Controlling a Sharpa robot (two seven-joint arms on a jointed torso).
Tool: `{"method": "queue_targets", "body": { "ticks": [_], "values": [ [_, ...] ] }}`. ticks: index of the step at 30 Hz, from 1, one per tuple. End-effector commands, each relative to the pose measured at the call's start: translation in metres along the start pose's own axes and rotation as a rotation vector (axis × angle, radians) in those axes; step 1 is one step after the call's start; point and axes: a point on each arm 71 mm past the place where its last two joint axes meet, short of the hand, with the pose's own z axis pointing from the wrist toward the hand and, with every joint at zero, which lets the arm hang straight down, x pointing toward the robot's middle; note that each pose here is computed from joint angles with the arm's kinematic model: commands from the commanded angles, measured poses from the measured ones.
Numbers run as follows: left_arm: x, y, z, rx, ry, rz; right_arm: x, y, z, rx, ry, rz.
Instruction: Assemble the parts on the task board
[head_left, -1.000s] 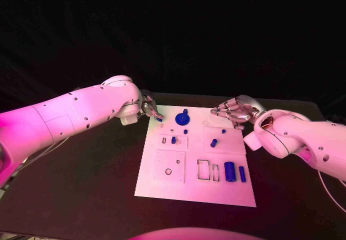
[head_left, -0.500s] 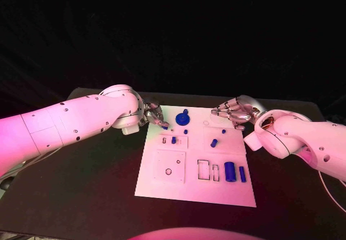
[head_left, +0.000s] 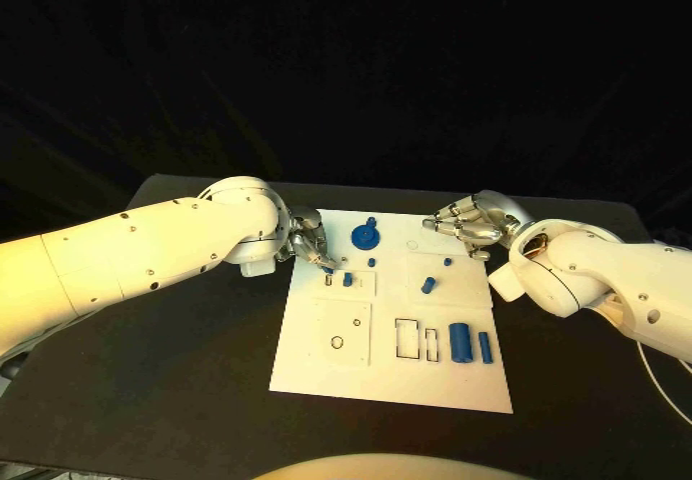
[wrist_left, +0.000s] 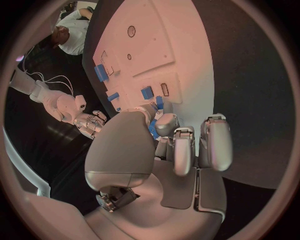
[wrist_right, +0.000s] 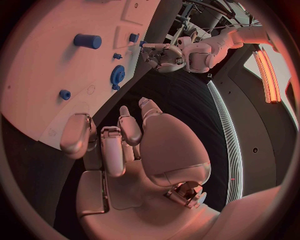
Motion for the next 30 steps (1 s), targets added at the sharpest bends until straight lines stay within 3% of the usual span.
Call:
{"method": "queue_targets", "body": {
  "ticks": [1,30],
  "values": [
    [0.0039,-0.0006,0.0006,-0.011,0.021,0.036,0.0011,0.0006,-0.0002,-0.009,0.006,-0.001],
    [0.0112,0.0018,0.0034,-0.033,0.052,0.065,0.0004,0.0005,-0.0007,-0.017,0.003,0.003]
  ]
}}
